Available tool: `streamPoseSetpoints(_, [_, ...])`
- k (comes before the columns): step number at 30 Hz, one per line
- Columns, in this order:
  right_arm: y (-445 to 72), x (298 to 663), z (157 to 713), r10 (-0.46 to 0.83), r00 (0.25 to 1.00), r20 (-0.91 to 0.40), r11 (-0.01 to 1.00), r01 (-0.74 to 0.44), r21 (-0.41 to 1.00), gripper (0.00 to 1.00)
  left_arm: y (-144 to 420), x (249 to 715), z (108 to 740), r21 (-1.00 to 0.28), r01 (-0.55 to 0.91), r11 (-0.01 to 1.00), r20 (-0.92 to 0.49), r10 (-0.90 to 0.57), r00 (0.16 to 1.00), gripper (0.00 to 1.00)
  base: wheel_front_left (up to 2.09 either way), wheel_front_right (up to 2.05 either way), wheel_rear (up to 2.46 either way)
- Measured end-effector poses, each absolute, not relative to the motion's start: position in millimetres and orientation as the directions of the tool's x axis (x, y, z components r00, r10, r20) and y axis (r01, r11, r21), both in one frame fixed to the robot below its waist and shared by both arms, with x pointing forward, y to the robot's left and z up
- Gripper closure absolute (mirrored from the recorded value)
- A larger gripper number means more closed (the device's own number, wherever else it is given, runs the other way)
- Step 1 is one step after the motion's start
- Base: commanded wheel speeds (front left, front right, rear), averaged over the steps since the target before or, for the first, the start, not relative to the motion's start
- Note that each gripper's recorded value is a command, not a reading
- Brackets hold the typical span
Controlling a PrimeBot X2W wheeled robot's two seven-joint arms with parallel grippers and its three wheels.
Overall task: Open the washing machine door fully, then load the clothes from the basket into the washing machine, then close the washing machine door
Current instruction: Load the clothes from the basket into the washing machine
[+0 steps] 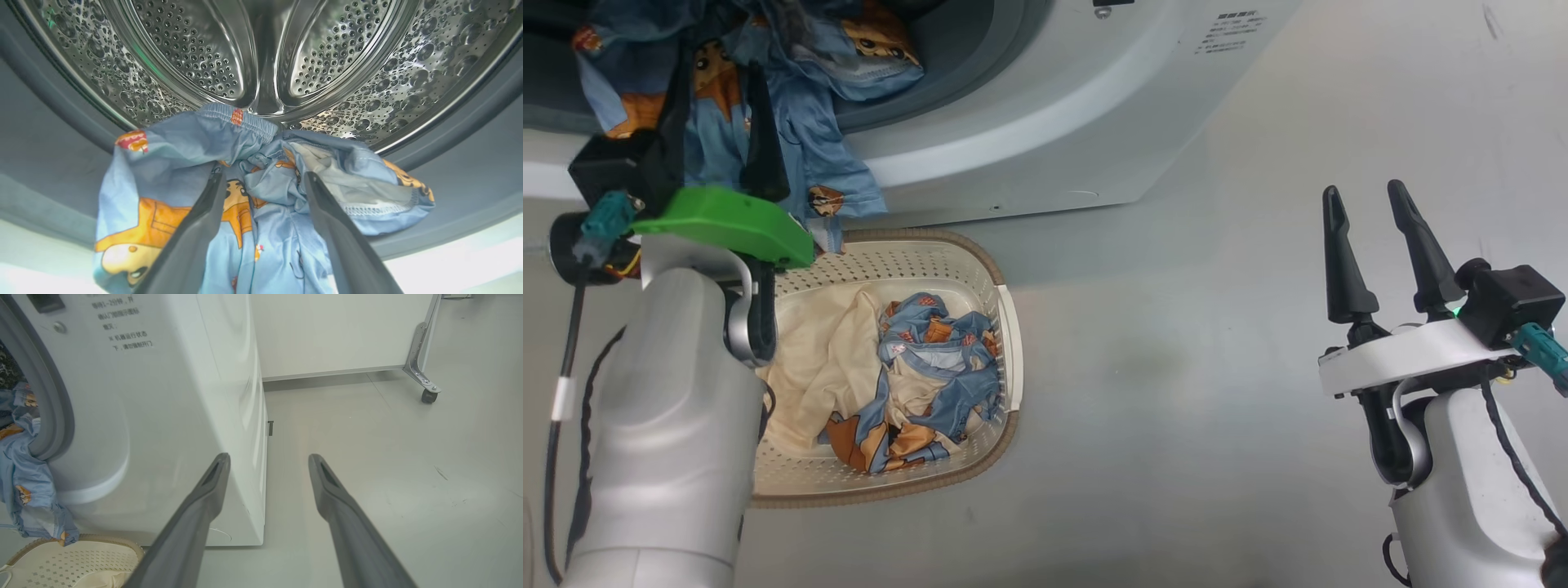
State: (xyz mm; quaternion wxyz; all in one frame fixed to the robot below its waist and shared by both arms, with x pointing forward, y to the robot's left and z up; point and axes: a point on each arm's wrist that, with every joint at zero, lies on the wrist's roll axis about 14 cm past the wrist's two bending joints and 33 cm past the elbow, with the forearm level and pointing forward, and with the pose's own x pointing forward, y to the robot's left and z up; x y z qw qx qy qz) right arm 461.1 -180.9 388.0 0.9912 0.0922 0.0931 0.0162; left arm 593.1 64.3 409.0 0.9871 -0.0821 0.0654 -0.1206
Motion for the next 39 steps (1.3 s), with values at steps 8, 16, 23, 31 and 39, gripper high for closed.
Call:
streamPoseSetpoints(8, [-177.2,462.5,390.4,0.061,0.983,-0.174,0.983,-0.029,0.183,0.0,79.2,568.5,402.8,-0.21,0.186,0.96,-0.117,-0.213,0.97,0.0,0.0,0.0,0.0])
streamPoseSetpoints(16, [-175.2,458.9,388.2,0.065,0.981,-0.182,0.982,-0.031,0.187,0.0,92.0,536.7,386.3,-0.247,0.135,0.96,-0.163,-0.179,0.97,0.0,0.0,0.0,0.0])
streamPoseSetpoints(23, [-172.8,460.3,390.1,0.072,0.982,-0.176,0.981,-0.038,0.189,0.0,99.0,515.5,382.0,-0.258,0.114,0.959,-0.178,-0.163,0.97,0.0,0.0,0.0,0.0])
streamPoseSetpoints(31, [-173.1,458.5,393.7,0.074,0.983,-0.17,0.983,-0.043,0.181,0.0,108.6,499.2,390.0,-0.261,0.086,0.961,-0.162,-0.131,0.978,0.0,0.0,0.0,0.0])
streamPoseSetpoints(39, [-172.6,456.1,395.0,0.077,0.983,-0.169,0.983,-0.045,0.18,0.0,113.7,485.9,395.5,-0.263,0.073,0.962,-0.154,-0.116,0.981,0.0,0.0,0.0,0.0])
